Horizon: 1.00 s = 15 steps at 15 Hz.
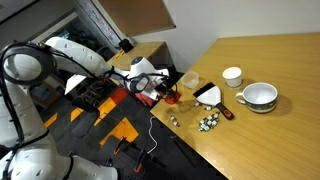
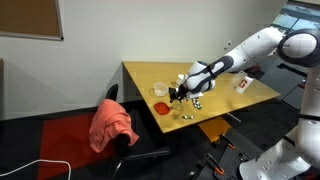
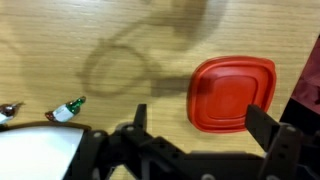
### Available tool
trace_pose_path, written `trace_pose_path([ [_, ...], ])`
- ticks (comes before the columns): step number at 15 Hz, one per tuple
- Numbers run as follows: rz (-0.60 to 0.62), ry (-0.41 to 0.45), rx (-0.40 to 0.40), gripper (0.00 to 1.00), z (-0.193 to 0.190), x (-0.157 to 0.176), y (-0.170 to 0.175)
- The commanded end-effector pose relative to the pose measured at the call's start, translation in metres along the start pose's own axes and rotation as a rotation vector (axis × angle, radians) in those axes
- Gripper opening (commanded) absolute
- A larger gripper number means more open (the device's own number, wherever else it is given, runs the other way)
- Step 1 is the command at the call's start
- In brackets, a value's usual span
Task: Take the orange lid from the clear bowl and put it on the table then pour out the contents from bowl onto the table then put the bowl on the table and put the lid on the bowl
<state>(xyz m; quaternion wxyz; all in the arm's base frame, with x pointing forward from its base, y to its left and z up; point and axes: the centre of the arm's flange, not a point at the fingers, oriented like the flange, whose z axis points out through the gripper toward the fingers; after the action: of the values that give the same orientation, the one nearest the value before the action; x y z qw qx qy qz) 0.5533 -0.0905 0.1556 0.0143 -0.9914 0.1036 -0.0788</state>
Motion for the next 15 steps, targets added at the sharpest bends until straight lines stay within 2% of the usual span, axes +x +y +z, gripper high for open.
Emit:
trace_pose_path([
  [1,-0.013,-0.011,0.003,1.0,0.0,0.009,0.0],
  [5,-0.017,-0.036,0.001,1.0,0.001,0.025,0.003],
  [8,-0.018,-0.069,0.0,0.7,0.002,0.036,0.005],
  [11,-0.019,-0.109,-0.006,0.6,0.01,0.04,0.004],
  [15,-0.026,-0.121,-0.02,0.64,0.021,0.038,0.003],
])
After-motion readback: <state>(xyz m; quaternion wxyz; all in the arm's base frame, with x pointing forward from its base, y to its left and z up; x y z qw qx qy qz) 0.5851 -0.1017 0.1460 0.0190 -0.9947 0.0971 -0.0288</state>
